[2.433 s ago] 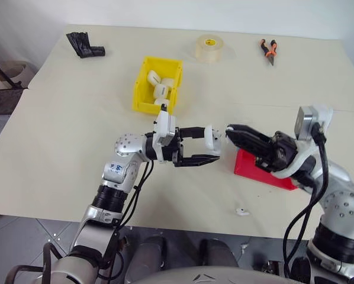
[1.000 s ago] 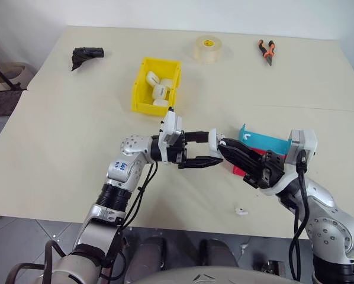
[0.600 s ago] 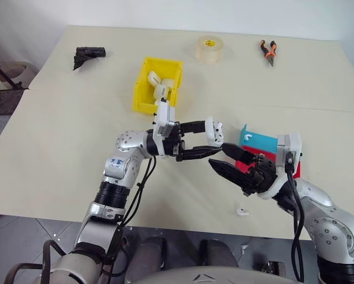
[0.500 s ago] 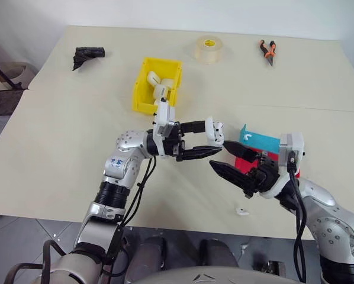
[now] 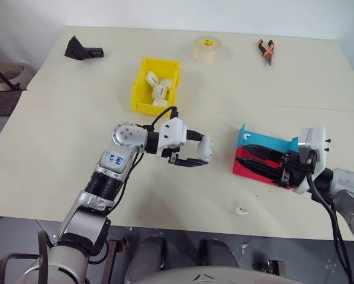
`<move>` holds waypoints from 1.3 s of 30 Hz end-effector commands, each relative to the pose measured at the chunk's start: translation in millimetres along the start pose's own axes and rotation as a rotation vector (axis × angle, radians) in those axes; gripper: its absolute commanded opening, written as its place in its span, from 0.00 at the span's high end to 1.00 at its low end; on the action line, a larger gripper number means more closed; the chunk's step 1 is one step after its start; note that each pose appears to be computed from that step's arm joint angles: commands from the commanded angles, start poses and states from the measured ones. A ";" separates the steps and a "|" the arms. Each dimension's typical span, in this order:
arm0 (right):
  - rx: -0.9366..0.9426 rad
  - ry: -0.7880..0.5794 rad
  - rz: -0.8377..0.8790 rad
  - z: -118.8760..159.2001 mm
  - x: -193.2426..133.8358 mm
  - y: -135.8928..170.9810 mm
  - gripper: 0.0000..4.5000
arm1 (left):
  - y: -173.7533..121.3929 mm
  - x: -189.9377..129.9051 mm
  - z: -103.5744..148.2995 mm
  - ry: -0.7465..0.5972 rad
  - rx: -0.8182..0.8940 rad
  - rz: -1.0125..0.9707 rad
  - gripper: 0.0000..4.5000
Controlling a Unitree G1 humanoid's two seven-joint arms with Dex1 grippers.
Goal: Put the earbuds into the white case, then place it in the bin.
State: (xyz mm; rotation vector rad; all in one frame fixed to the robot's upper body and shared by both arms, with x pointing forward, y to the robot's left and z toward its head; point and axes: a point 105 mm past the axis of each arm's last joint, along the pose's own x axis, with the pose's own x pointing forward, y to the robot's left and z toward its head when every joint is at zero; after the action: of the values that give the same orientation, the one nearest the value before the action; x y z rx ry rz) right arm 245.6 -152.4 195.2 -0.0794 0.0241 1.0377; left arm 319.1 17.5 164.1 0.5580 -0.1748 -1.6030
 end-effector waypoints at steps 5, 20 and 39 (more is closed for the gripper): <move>-0.055 -0.011 0.104 13.2 31.3 17.7 0.99 | -0.2 8.8 7.1 -0.010 0.031 -0.028 0.38; -0.068 0.048 0.130 10.2 58.8 19.2 0.99 | -4.1 8.7 6.8 -0.019 0.021 -0.025 0.38; 0.009 -0.009 -0.162 -20.6 -23.2 -19.0 0.96 | 3.9 -6.6 24.6 -0.200 -0.073 0.132 0.38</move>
State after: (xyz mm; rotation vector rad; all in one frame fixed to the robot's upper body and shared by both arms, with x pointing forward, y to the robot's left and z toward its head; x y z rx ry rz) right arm 253.6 -172.9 159.6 -0.0458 0.1106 0.9130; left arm 312.8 12.8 177.3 0.3454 -0.2443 -1.5578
